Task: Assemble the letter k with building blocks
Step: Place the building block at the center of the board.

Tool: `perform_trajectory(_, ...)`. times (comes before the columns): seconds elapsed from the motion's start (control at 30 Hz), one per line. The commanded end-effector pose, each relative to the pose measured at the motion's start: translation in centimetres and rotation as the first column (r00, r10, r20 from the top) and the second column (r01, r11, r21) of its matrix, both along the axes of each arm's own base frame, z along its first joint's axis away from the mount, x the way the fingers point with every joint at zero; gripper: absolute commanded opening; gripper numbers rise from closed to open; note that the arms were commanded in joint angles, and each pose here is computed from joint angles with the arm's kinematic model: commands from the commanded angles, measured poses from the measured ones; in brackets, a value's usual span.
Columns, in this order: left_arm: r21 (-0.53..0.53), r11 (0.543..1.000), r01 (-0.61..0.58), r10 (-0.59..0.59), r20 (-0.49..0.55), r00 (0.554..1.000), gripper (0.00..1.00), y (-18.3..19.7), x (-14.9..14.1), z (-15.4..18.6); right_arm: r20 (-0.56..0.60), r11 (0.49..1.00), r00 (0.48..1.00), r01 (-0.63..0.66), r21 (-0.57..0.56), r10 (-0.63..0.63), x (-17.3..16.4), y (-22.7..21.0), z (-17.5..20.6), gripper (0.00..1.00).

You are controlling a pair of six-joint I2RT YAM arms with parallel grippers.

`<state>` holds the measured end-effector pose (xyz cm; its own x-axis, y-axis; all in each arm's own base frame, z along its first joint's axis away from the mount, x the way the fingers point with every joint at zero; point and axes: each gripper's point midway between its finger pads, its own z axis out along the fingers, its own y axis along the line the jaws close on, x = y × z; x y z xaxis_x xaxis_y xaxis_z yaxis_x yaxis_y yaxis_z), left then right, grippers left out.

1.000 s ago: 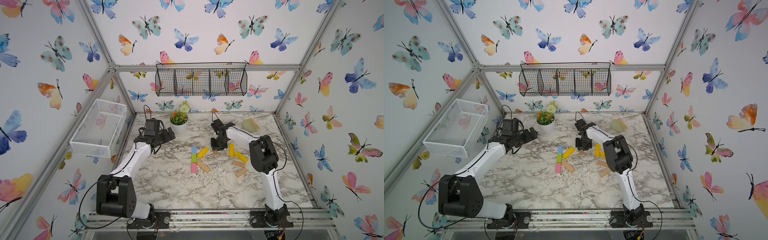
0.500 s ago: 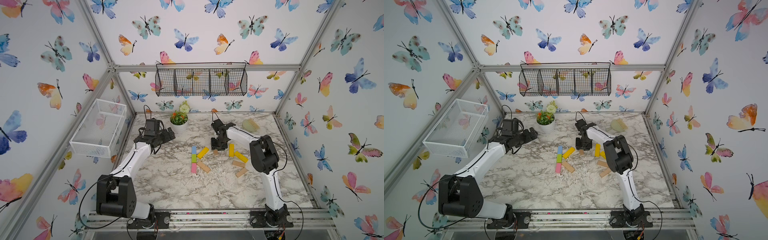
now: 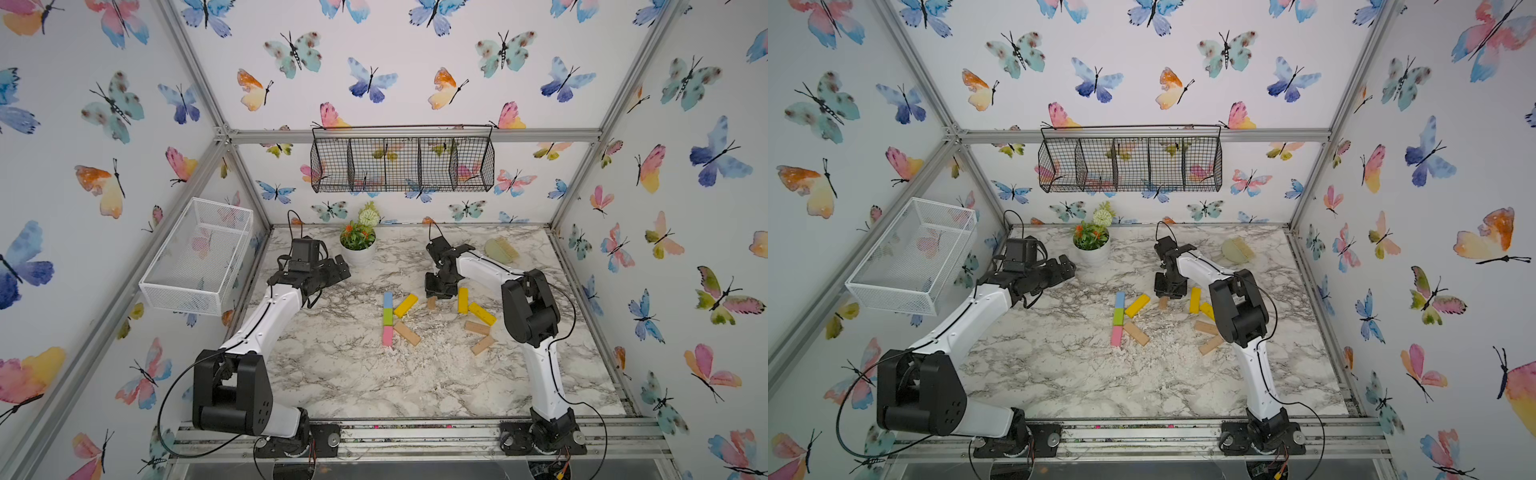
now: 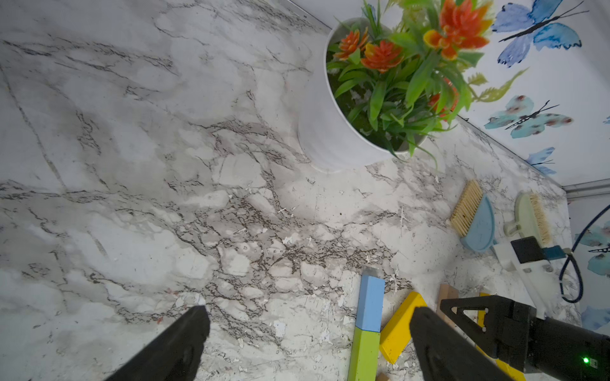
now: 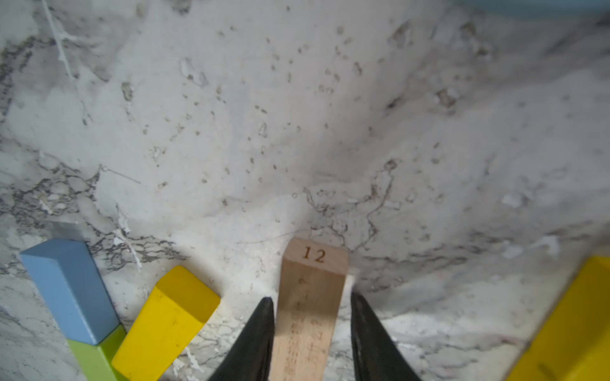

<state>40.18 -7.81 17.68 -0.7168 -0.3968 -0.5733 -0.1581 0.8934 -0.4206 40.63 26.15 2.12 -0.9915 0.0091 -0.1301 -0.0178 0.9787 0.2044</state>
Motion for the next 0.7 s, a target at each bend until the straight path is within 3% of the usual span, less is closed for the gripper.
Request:
perform_trajectory(0.0,-0.001,1.000,0.014,-0.014,-0.003,1.000,0.98,-0.22,-0.52,0.03,-0.057,0.998,0.998,0.017,-0.063,-0.020,-1.14,-1.59,-2.40,0.40)
perform_trajectory(0.67,-0.005,1.000,0.017,-0.017,-0.010,1.000,0.98,-0.29,-0.48,-0.18,-0.063,0.998,0.997,-0.056,-0.042,0.054,-1.25,-0.91,-2.56,0.34)
